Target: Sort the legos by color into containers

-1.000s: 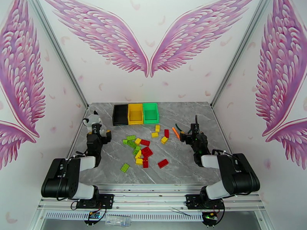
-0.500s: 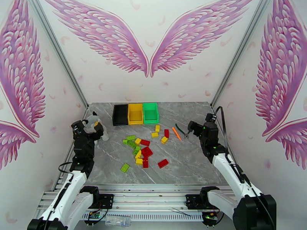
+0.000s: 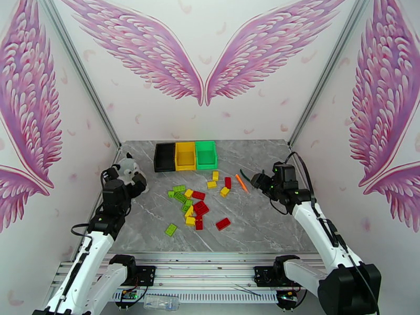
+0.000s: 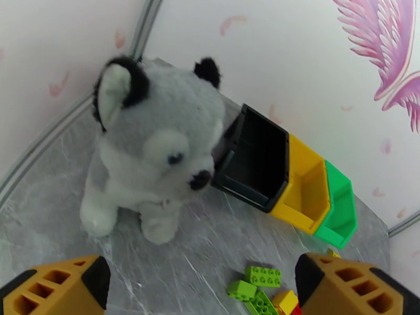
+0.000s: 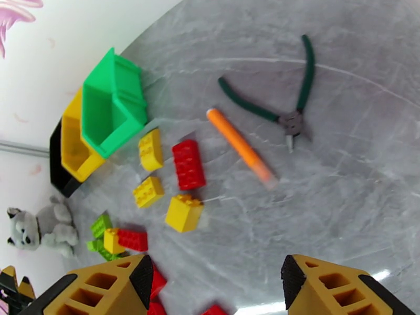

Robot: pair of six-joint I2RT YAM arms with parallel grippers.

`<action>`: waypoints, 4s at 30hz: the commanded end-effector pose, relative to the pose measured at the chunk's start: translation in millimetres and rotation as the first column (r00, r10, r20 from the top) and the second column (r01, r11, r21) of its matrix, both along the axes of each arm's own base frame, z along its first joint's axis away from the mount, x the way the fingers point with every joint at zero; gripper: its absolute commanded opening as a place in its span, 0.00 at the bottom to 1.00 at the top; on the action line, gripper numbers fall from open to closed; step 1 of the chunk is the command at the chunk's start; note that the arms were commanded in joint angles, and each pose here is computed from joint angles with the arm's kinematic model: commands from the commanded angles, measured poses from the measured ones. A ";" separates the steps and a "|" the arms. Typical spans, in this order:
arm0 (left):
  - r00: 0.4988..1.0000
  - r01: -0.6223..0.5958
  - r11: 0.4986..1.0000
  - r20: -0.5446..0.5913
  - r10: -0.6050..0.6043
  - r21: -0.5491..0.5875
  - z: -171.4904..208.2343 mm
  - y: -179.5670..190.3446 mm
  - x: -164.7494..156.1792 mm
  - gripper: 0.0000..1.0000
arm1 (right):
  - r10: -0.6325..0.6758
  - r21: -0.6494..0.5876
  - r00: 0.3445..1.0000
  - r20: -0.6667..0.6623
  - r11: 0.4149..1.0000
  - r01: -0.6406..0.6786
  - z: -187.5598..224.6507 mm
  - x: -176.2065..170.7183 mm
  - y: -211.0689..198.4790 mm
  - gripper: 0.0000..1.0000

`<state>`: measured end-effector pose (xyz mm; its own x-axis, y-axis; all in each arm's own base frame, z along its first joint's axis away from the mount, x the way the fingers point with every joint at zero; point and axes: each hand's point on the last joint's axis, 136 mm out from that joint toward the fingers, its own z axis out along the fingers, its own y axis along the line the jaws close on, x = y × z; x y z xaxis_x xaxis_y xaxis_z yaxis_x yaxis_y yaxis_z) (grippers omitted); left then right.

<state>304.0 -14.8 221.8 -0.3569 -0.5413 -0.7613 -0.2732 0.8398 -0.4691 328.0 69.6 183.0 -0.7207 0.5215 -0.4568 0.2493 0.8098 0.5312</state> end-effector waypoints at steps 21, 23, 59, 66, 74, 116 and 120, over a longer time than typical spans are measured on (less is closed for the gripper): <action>0.672 0.506 0.862 -0.614 -0.414 -0.027 -133.5 -173.6 -102.2 0.76 | 0.592 -0.019 0.737 -0.327 0.775 -0.631 -60.5 -99.2 152.4 0.79; 0.669 0.492 0.871 -0.631 -0.393 -0.021 -142.3 -164.6 -113.1 0.75 | 0.612 -0.016 0.715 -0.337 0.756 -0.654 -64.7 -108.6 155.7 0.79; 0.575 0.560 0.825 -0.751 -0.325 0.071 -209.7 -151.9 -123.4 0.62 | 0.635 0.009 0.680 -0.367 0.733 -0.680 -73.9 -123.9 162.5 0.69; 0.585 0.559 0.827 -0.737 -0.339 0.064 -204.0 -159.7 -116.7 0.49 | 0.573 -0.021 0.723 -0.387 0.778 -0.628 -69.0 -116.2 157.0 0.74; 0.588 0.553 0.832 -0.726 -0.356 0.040 -200.0 -165.4 -113.4 0.31 | 0.476 -0.101 0.762 -0.440 0.817 -0.568 -64.2 -103.1 146.8 0.75; 0.849 0.306 0.836 -0.267 -0.456 -0.456 -45.2 -195.1 210.5 0.21 | 0.543 0.396 0.840 -0.019 0.775 -0.492 64.3 50.7 234.9 0.76; 0.864 0.280 0.846 -0.265 -0.428 -0.453 -47.7 -190.3 232.8 0.43 | 0.538 0.379 0.843 -0.007 0.781 -0.496 66.7 49.4 230.5 0.78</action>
<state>524.8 -208.3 169.3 -0.7912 -0.5264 -0.3112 -0.1809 0.6876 -0.7032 375.7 304.0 239.0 -0.9676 0.1526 -0.2011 -0.0700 0.6031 0.7946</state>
